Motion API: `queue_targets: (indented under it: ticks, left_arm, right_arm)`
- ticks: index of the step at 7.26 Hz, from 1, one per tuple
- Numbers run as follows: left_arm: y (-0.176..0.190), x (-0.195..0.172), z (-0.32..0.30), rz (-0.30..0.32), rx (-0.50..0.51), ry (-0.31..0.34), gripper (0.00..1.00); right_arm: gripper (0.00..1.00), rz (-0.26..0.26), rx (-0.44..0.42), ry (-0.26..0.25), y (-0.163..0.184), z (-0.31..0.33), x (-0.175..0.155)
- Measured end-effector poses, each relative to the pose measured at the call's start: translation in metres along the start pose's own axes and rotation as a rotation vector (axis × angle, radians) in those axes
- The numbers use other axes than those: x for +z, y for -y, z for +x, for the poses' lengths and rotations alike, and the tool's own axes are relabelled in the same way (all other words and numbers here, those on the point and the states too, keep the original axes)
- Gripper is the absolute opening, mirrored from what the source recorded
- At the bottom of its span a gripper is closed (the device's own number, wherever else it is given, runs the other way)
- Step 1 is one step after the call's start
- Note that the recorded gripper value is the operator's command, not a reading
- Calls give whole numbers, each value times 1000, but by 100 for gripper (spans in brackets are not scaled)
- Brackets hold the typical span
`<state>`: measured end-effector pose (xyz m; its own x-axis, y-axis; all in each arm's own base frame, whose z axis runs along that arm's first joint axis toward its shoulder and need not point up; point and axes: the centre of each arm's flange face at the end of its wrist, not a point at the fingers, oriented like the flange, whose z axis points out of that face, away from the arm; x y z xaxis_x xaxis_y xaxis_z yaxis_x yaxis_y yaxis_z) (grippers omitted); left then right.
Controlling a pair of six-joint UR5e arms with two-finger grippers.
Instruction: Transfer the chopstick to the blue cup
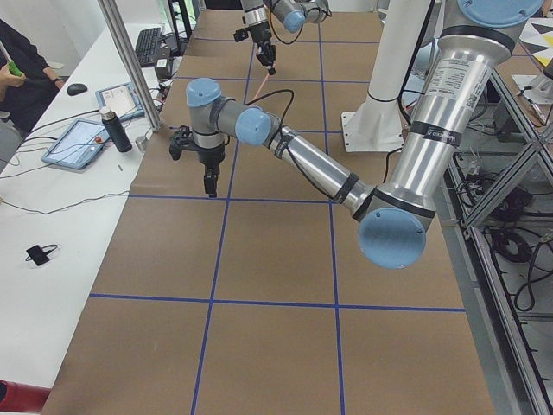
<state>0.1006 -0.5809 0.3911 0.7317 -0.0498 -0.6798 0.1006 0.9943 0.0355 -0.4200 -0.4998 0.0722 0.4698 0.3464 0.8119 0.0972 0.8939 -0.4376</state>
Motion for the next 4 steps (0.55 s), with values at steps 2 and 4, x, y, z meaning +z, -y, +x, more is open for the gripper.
queue_targets:
  ticks: [2, 4]
  left_arm:
    - [3, 8, -5, 1, 0, 0, 99]
    - [1, 12, -10, -4, -3, 2, 99]
  right_arm:
    - [0, -22, 14, -20, 12, 2, 15]
    - [0, -33, 15, -33, 29, 3, 36]
